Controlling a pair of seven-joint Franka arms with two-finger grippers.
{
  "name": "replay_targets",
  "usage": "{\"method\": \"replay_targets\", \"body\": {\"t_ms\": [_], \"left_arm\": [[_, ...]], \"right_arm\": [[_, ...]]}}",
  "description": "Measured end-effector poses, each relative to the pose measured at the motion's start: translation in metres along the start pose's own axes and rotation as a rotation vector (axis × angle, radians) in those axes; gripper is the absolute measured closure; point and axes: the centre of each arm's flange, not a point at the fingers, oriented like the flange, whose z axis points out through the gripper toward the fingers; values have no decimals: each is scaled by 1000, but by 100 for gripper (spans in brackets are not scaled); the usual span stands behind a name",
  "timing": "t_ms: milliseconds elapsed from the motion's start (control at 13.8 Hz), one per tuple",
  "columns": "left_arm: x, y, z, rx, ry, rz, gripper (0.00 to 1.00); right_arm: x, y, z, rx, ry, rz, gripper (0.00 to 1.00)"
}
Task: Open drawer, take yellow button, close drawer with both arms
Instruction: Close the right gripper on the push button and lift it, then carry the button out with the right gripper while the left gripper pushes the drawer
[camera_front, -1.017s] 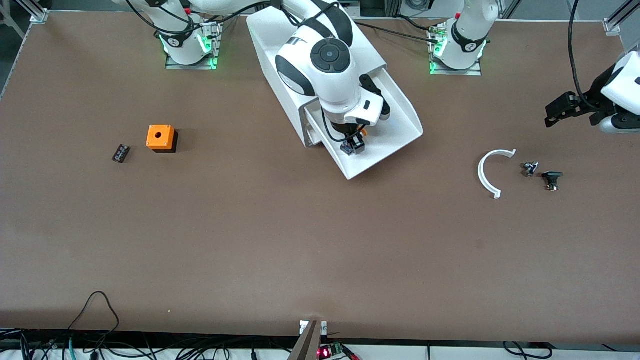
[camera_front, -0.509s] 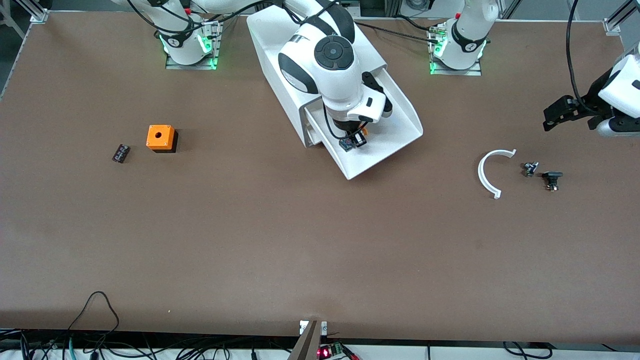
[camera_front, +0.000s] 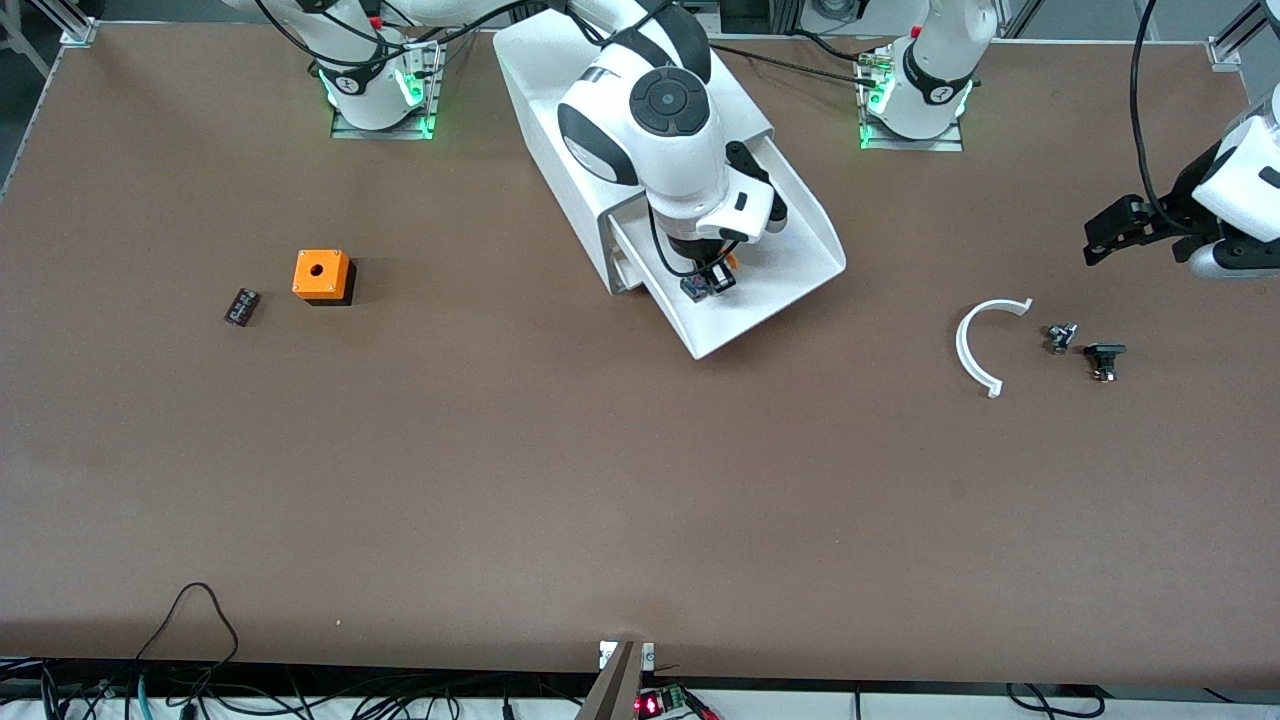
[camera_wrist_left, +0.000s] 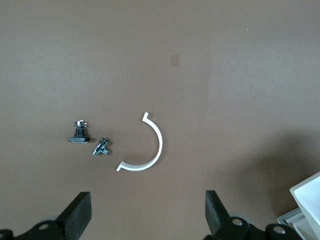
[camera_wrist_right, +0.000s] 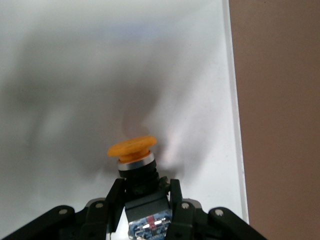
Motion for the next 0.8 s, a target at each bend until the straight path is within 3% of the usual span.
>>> {"method": "replay_targets", "body": {"t_ms": [436,799], "left_arm": [[8,0,8,-2,9,1,0],[21,2,31,-5,17,4,0]], "right_arm": [[20,3,-43,-103,58,142,59],[-38,28,-96,-178,66,263,59]]}}
